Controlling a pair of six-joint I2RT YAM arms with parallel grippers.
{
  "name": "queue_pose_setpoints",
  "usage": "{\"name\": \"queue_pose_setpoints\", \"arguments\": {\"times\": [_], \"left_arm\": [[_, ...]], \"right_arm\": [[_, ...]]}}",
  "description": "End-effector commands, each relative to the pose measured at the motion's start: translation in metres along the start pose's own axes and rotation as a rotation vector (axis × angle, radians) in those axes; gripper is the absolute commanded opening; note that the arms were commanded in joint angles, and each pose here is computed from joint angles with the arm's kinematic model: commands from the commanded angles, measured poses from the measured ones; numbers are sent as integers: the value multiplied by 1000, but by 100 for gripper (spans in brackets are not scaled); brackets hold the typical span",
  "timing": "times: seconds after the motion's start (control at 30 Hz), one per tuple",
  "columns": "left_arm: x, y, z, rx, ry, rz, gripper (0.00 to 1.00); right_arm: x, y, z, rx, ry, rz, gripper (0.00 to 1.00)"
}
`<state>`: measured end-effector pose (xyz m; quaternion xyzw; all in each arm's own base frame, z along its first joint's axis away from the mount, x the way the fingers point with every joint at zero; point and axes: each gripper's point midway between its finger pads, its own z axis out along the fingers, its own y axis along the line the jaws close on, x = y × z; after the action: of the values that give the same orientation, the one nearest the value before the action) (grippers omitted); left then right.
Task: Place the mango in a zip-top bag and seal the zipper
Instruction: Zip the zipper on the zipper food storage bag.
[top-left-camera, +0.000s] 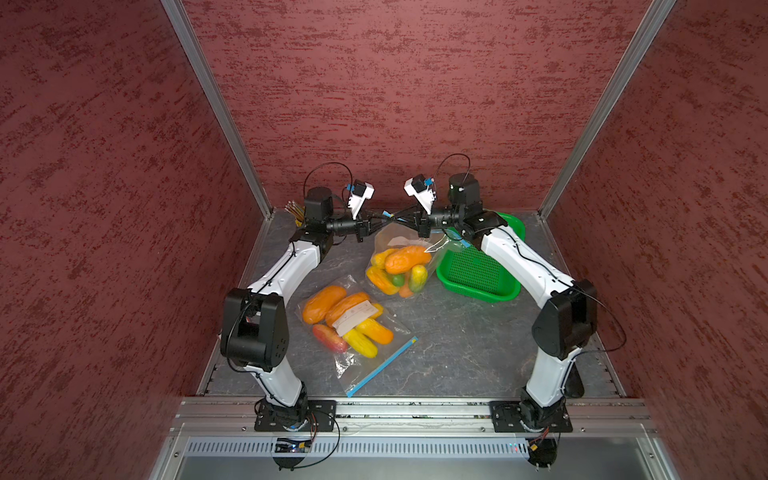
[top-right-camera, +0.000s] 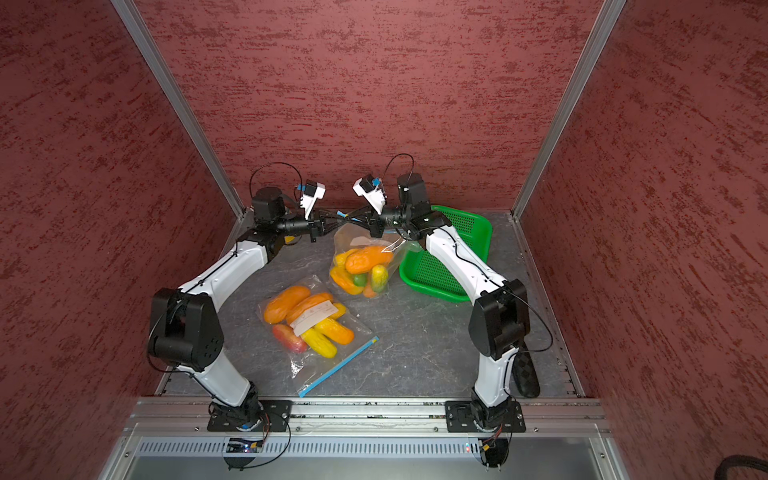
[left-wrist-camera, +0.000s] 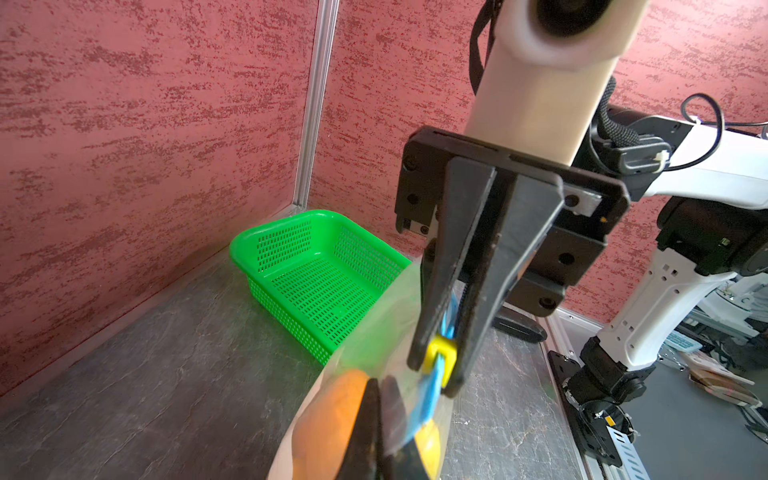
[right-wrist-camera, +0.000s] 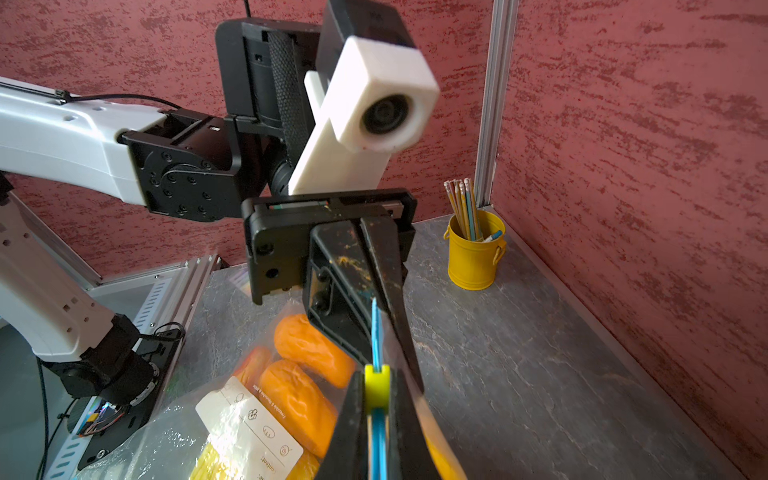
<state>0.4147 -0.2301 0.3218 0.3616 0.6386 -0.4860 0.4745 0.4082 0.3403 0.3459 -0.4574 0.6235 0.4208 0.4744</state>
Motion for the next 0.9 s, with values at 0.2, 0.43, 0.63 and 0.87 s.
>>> {"name": "queue_pose_setpoints", "arguments": {"times": [0.2,0.43,0.63,0.87], "left_arm": [[-21,16,-26,-96,-71,3,0],[-25,44,-47,-273,-95,-44,0],[-27,57,-59,-414,-99,-45,0],[-33,67,-66,-488,-134,-76,0]], "right_arm": [[-12,-7,-46,159,-19,-27,2],[19,-31,-103,391,4,67,1],[35,-29,-146,536,-2,133,0],[43,-22,-162,565,-42,186,3]]}}
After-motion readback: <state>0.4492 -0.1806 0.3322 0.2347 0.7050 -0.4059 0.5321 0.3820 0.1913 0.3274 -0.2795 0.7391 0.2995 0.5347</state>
